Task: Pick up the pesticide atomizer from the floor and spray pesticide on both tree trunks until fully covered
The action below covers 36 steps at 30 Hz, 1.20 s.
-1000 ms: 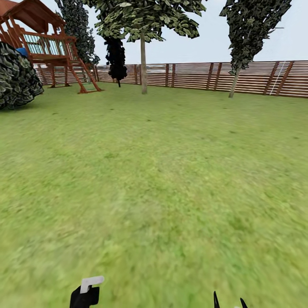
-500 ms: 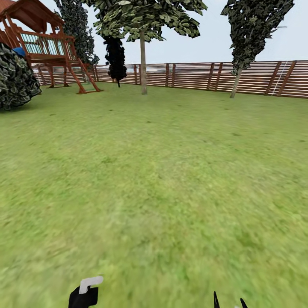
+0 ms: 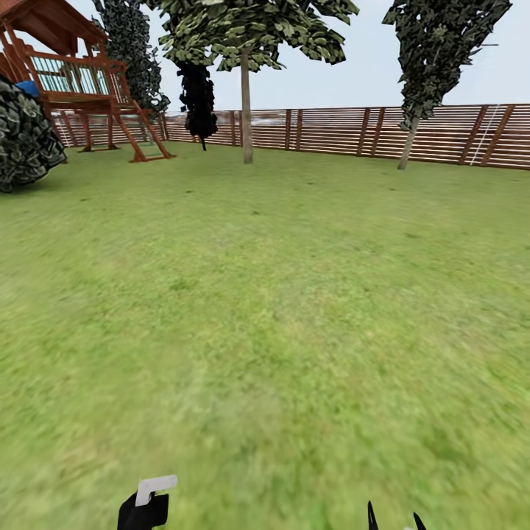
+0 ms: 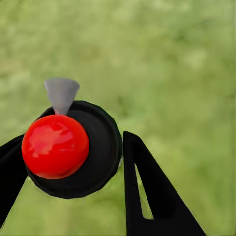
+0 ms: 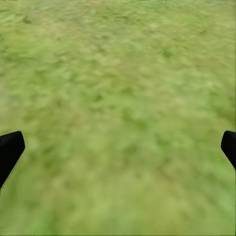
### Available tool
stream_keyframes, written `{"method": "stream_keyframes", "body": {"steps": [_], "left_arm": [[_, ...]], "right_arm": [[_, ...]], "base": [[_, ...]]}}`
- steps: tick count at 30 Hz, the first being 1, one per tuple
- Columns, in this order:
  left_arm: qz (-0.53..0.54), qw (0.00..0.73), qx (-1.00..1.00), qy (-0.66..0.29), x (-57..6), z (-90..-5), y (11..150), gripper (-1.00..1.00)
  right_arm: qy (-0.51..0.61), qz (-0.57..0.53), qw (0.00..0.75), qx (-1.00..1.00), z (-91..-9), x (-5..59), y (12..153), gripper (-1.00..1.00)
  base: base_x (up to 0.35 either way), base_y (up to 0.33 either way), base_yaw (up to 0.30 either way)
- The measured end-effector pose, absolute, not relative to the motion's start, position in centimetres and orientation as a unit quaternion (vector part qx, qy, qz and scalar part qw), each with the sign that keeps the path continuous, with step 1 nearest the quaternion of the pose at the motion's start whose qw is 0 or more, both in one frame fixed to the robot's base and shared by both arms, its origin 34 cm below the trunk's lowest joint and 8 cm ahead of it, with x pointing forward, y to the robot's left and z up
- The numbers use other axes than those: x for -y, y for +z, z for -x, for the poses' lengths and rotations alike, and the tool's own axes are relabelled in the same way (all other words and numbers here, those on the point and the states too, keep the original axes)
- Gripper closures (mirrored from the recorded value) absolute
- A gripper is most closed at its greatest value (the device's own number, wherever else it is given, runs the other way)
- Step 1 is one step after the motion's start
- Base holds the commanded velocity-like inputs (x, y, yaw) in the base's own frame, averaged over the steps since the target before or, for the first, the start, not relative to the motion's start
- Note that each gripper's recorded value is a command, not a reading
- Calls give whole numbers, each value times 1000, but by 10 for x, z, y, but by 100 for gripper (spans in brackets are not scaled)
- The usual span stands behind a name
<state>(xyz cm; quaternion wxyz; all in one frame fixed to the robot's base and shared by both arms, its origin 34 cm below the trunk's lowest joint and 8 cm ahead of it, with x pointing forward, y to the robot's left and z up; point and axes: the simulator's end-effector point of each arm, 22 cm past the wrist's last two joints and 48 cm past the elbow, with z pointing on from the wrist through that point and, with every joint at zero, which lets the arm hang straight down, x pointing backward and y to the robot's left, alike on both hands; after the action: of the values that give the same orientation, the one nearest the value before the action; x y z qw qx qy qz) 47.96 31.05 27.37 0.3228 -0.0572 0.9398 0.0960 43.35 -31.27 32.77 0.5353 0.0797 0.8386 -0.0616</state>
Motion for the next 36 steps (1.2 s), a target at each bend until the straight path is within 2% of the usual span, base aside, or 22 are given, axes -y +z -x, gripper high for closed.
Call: {"method": "stream_keyframes", "body": {"steps": [36], "left_arm": [[57,326,-939,99,-314,-482,276,100]], "right_arm": [[-62,-80,535,-839,-433,313,328,-100]], "base": [[341,0,0]]}}
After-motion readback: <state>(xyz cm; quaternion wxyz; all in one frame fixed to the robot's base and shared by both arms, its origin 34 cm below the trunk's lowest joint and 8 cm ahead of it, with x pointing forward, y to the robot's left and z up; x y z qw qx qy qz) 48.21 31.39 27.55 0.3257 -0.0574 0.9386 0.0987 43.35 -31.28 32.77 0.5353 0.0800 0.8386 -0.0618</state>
